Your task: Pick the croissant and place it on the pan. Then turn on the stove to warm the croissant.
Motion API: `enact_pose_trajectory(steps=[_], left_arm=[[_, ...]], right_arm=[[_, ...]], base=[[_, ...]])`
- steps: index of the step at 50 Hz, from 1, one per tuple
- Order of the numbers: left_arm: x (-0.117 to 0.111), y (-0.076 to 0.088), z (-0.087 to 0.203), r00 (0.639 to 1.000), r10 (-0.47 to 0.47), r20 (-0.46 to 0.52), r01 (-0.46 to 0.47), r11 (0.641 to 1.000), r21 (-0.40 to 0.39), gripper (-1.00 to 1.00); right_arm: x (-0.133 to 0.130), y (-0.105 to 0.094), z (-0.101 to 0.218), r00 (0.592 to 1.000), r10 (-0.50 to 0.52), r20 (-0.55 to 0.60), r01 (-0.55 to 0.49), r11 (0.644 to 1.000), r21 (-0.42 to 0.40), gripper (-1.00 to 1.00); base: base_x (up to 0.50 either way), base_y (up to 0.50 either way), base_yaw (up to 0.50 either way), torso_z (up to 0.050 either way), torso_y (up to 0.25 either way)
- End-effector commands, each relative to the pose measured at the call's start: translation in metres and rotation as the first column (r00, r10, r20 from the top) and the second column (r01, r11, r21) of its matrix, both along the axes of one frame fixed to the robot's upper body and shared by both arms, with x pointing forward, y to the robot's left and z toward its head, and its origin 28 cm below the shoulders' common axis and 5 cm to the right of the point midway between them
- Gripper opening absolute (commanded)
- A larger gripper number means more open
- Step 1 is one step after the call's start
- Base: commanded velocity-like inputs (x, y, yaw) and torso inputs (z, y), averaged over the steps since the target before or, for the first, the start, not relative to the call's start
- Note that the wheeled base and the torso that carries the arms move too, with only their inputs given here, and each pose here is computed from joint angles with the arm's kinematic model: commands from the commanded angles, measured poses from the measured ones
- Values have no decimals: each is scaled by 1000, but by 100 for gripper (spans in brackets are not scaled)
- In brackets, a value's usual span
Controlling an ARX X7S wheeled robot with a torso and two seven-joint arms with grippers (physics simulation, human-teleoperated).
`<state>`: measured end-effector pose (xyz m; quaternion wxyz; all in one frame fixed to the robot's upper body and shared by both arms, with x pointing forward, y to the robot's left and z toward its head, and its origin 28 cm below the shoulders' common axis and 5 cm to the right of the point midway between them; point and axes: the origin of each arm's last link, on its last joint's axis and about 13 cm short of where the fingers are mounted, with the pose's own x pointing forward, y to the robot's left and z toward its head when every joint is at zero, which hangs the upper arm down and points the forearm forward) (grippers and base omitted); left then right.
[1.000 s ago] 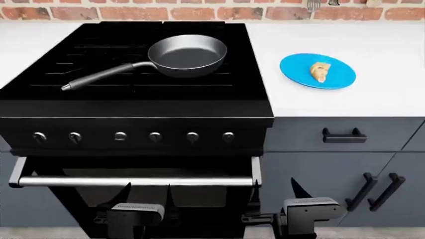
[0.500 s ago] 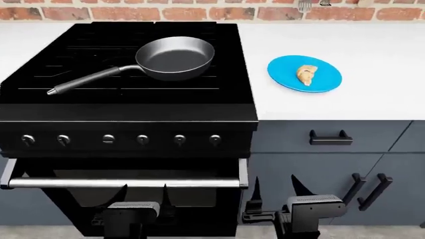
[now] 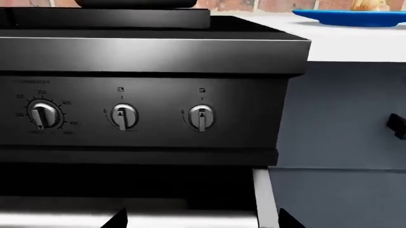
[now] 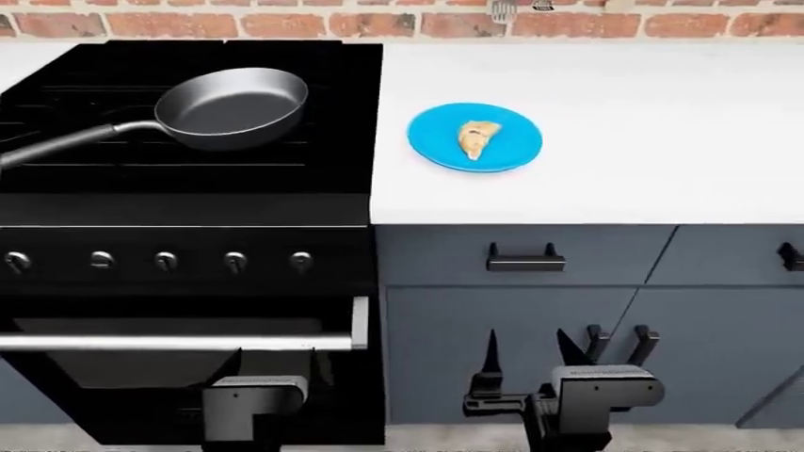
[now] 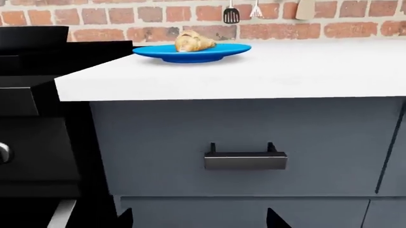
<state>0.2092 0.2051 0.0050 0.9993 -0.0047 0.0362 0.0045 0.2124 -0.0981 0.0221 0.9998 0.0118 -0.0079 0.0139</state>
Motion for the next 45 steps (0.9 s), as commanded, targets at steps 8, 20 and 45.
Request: enact_pose_trajectory(steps=[8,20,45], left_arm=[[2,0,-4,1000,9,6,-9,999,32,100],[1,-1,-4,1000,6,-14,-5,999,36,100],[-28,14,149,999,-36,6,36,999,-16,100]], right_arm=[[3,-1,-1,999,-26,-40,27,1000,13,100],[0,0,5,999,28,-16,-27,999,35,100],[-41,-2,150,972,197,124,-187,979,-86,100]], base=[[-176,-500,0,0,0],[-149,-500,0,0,0],[266,-500,0,0,0]])
